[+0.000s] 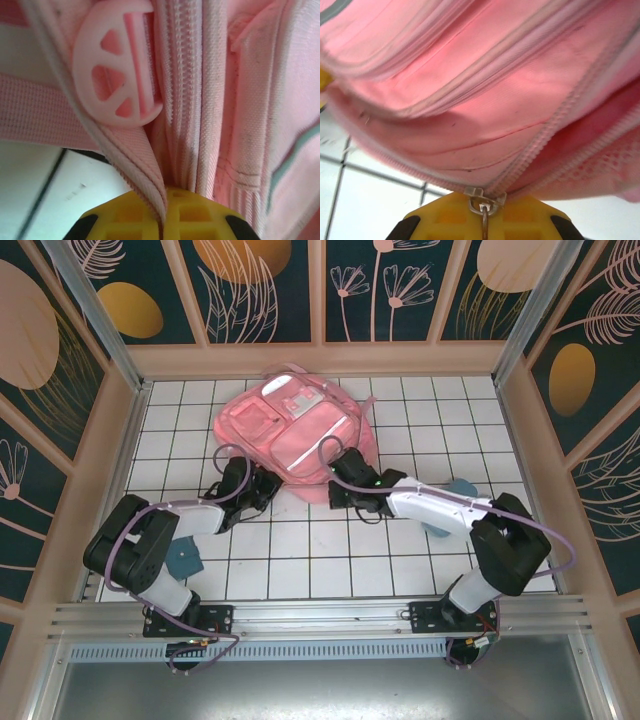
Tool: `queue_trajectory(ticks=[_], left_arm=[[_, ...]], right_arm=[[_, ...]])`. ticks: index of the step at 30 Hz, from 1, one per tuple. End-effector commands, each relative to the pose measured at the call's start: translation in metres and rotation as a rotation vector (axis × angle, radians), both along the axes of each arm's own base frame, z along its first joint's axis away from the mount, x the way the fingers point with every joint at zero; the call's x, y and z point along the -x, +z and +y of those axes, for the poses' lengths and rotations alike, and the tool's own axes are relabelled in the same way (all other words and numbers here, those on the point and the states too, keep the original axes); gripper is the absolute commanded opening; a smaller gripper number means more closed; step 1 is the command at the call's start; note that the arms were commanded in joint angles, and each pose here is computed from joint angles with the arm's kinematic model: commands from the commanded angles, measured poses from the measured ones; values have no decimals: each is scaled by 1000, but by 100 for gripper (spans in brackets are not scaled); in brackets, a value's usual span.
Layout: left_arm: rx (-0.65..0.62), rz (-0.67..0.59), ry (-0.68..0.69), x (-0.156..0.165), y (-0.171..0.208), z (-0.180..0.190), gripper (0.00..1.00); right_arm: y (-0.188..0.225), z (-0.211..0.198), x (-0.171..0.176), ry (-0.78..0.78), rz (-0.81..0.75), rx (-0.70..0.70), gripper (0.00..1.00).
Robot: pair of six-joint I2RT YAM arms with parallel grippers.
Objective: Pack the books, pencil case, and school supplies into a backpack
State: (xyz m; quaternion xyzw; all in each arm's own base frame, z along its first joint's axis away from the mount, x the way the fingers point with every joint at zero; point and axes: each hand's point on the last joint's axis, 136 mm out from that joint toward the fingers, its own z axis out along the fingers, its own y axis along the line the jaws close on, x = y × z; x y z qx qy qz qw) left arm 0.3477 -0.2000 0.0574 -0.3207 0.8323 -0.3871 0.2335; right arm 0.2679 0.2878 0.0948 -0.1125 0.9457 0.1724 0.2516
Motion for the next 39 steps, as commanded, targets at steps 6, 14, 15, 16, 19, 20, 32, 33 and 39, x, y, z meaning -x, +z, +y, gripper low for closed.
queue_trajectory(ticks=[6,14,15,16,19,20,32,33,39], left_arm=[[-190,-54,55,-19,16,28,48],[-190,-40,95,22,30,53,63],[-149,-40,73,27,31,48,63],[-105,-42,53,30,34,41,63],[30,-31,-10,40,38,20,62],[72,-30,-34,42,39,12,61],[224,32,-51,42,23,-18,34],[212,37,-38,42,19,-15,30],[90,74,41,44,-5,7,7]], right_arm=[[29,82,48,229,45,-237,0],[22,101,28,188,36,-231,0],[21,104,29,198,43,-236,0],[20,106,30,204,47,-240,0],[18,109,33,222,57,-240,0],[17,109,34,226,59,-239,0],[14,106,41,230,66,-206,0],[12,103,41,222,64,-192,0],[-3,55,30,79,21,-8,0]])
